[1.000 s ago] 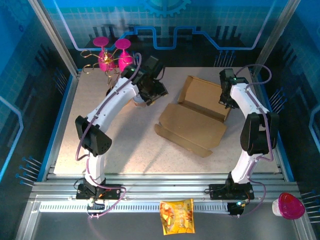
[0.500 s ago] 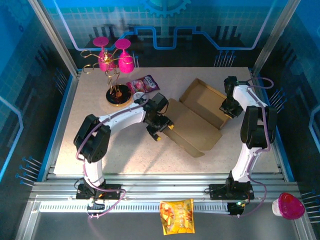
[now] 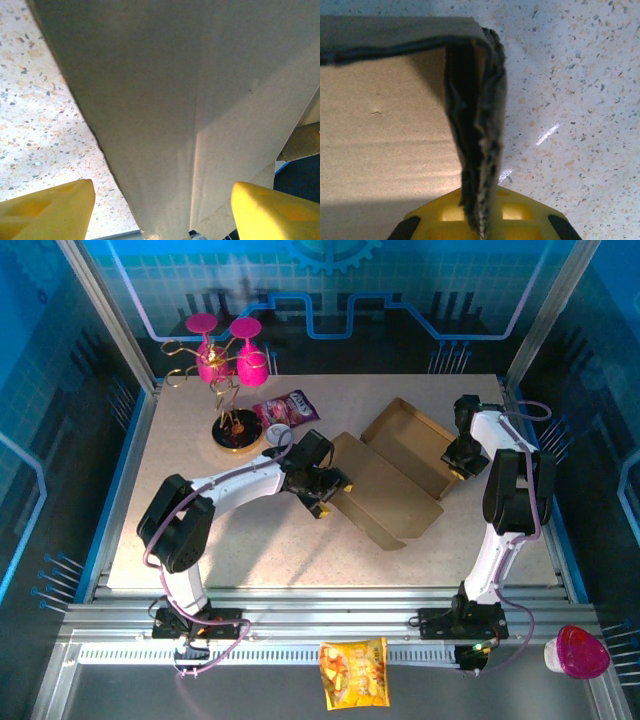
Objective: Fold the paper box
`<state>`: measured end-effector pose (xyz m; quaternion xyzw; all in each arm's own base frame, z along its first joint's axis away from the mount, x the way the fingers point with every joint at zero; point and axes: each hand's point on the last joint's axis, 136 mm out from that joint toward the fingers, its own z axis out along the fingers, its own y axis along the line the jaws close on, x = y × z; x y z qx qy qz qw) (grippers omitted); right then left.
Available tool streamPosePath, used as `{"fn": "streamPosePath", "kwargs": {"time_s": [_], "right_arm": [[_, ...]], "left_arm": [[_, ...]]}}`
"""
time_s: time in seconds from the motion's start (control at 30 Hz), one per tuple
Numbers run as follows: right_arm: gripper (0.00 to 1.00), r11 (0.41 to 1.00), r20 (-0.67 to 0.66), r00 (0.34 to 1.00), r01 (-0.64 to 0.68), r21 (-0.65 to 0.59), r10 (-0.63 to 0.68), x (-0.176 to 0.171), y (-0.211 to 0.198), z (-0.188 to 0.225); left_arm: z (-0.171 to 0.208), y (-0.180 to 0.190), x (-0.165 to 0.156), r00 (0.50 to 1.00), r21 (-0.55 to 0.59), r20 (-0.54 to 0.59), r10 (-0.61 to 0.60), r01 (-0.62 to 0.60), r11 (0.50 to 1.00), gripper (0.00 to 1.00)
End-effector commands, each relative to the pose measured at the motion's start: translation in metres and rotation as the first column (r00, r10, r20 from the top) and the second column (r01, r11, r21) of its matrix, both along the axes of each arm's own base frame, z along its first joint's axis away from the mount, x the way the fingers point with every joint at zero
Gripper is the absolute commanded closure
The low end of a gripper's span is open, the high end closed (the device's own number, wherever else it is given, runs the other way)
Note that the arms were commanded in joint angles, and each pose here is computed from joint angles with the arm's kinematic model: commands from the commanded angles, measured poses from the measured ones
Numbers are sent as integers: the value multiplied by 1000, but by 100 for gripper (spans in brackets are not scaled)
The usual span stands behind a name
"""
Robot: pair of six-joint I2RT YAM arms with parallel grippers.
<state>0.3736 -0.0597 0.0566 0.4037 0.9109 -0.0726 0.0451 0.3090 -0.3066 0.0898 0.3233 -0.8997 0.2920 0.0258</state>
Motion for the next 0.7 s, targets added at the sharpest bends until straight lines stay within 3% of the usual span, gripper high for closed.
{"fn": "streamPosePath", "kwargs": {"time_s": [0.0,0.13,0.37,0.53,0.67], "right_arm": [[100,999,-47,998,34,20,-33,-7,0,-12],[100,998,-43,998,43,35,-41,-8,3,-12],[100,995,-33,998,62,76,-60,-12,12,-13],[98,986,-27,997,80,144,-77,-17,31,-13],[58,978,20,997,73,196,-79,-22,55,5]], "left_arm": [[-2,-2,6,999,15,38,-7,6,1000,31],[0,0,17,997,49,75,5,-9,999,52],[11,19,24,997,236,67,-50,33,971,98],[29,43,26,992,410,46,-119,90,908,100],[55,64,36,970,570,28,-243,184,801,100]]}}
